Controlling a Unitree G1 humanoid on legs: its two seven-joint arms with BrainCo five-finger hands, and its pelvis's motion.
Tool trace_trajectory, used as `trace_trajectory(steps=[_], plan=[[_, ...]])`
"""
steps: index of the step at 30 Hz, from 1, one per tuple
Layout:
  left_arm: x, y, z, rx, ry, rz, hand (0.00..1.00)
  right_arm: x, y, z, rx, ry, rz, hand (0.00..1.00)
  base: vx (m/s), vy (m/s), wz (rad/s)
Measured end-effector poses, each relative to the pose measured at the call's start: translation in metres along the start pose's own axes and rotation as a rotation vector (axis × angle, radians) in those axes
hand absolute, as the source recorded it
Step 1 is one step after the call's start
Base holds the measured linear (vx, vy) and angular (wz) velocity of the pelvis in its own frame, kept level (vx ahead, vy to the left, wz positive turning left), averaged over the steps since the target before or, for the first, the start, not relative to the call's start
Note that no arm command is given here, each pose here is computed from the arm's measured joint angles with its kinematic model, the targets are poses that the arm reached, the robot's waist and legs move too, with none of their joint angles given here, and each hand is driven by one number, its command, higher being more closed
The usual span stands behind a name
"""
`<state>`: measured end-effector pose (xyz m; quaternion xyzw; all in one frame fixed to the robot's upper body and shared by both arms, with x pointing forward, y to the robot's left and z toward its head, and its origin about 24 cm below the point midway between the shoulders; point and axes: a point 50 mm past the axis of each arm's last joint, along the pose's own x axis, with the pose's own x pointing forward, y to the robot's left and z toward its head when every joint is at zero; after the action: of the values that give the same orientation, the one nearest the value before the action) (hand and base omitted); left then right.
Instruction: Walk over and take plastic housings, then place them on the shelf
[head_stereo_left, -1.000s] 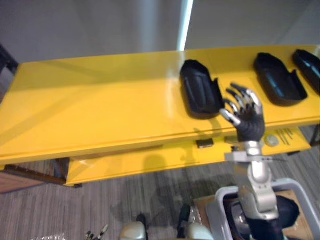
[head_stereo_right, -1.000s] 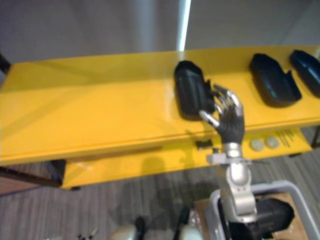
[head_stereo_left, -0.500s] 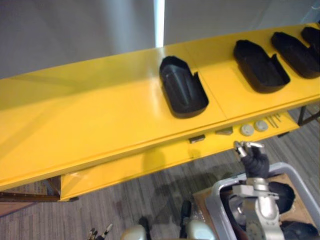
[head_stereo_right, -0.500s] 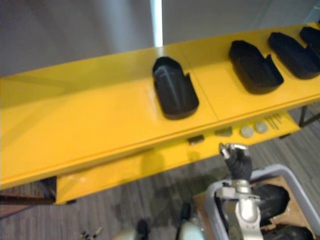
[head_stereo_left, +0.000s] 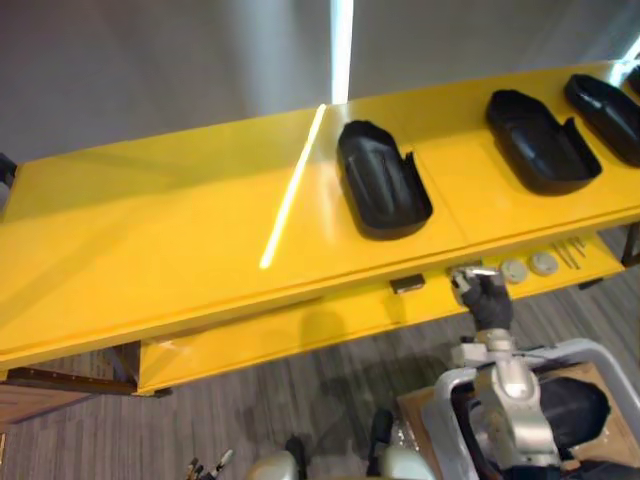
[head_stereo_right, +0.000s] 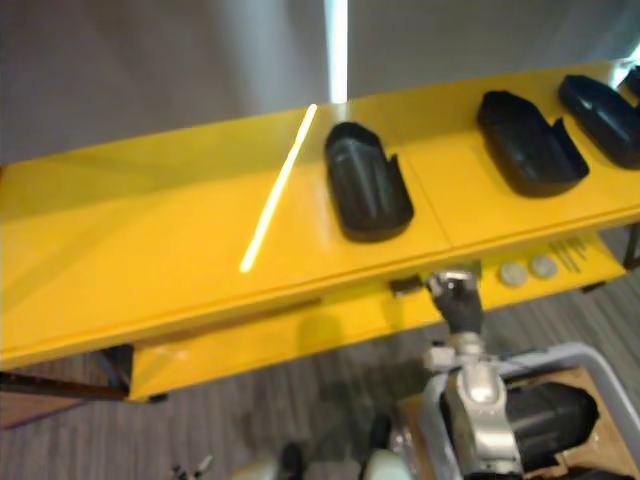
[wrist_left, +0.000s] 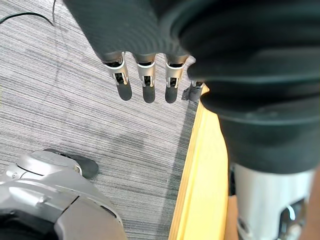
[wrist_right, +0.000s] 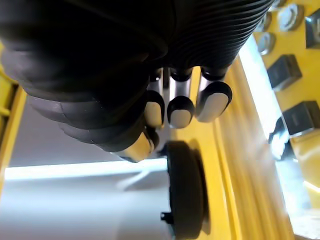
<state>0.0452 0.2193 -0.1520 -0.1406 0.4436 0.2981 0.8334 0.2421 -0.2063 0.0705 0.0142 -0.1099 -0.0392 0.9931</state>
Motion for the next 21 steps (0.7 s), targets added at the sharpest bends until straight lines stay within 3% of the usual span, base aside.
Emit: trace_trajectory(steps=[21], plan=[[-0.001,0.006,-0.015,0.052,0.121,0.021,0.0,0.061,0.011,0.004,-0.039,-0.007,0.046,1.0,-0.01,0.015,0.09]])
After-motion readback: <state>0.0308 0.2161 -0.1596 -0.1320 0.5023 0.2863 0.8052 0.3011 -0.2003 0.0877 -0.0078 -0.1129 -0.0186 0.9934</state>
